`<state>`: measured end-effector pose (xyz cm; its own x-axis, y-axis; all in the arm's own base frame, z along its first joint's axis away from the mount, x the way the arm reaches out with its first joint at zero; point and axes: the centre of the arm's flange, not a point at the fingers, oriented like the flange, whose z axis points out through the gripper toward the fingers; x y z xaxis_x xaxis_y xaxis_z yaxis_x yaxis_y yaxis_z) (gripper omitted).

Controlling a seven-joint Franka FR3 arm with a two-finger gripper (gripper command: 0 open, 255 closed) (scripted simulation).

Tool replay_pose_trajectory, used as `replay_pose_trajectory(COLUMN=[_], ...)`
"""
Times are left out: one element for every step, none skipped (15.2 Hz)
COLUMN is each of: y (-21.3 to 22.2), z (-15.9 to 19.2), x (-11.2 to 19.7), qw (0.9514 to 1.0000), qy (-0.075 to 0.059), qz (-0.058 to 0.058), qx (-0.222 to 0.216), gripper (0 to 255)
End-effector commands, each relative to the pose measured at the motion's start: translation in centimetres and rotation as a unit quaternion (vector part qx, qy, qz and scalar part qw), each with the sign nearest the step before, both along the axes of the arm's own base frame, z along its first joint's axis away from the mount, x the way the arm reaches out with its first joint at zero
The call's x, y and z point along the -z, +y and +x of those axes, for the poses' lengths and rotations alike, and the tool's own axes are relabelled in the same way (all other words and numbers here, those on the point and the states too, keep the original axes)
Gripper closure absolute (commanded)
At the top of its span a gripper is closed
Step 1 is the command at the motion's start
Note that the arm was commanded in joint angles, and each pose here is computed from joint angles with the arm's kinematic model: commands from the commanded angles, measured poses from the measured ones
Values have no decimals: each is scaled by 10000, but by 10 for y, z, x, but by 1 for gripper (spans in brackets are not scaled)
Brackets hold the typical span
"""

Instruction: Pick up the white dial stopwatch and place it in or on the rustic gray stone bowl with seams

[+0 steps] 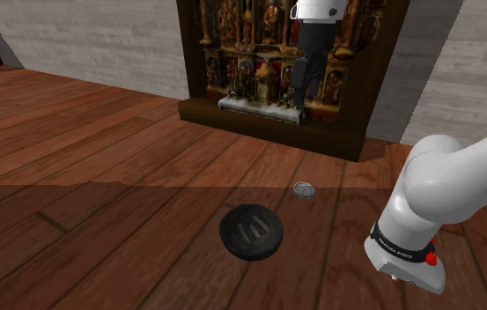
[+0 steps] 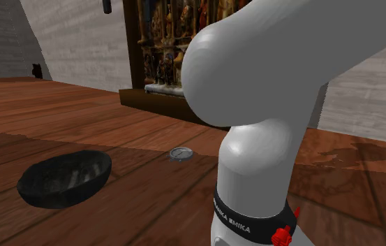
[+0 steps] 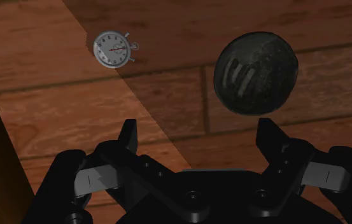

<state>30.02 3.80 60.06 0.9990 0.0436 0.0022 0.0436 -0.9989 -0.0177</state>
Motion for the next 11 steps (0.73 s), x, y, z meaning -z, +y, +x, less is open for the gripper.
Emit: replay_pose_trajectory(y=[0, -3, -6, -10, -13, -17, -20, -24, -28, -31, -35], z=[0, 2, 4, 6, 8, 10, 11, 12, 13, 14, 15], x=[0, 13, 25, 38, 50, 63, 75, 88, 101, 113, 126], qw=[10000, 9997, 9988, 9972, 9950, 9922, 9888, 9848, 9802, 9749, 9690], qy=[0, 1, 2, 4, 5, 6, 7, 8, 9, 11, 12], qz=[0, -4, -8, -12, -16, -20, -24, -28, -32, -36, -39], qx=[0, 249, 499, 748, 996, 1244, 1491, 1737, 1982, 2226, 2468], gripper=[0, 0, 0, 0, 0, 0, 0, 0, 0, 0, 0])
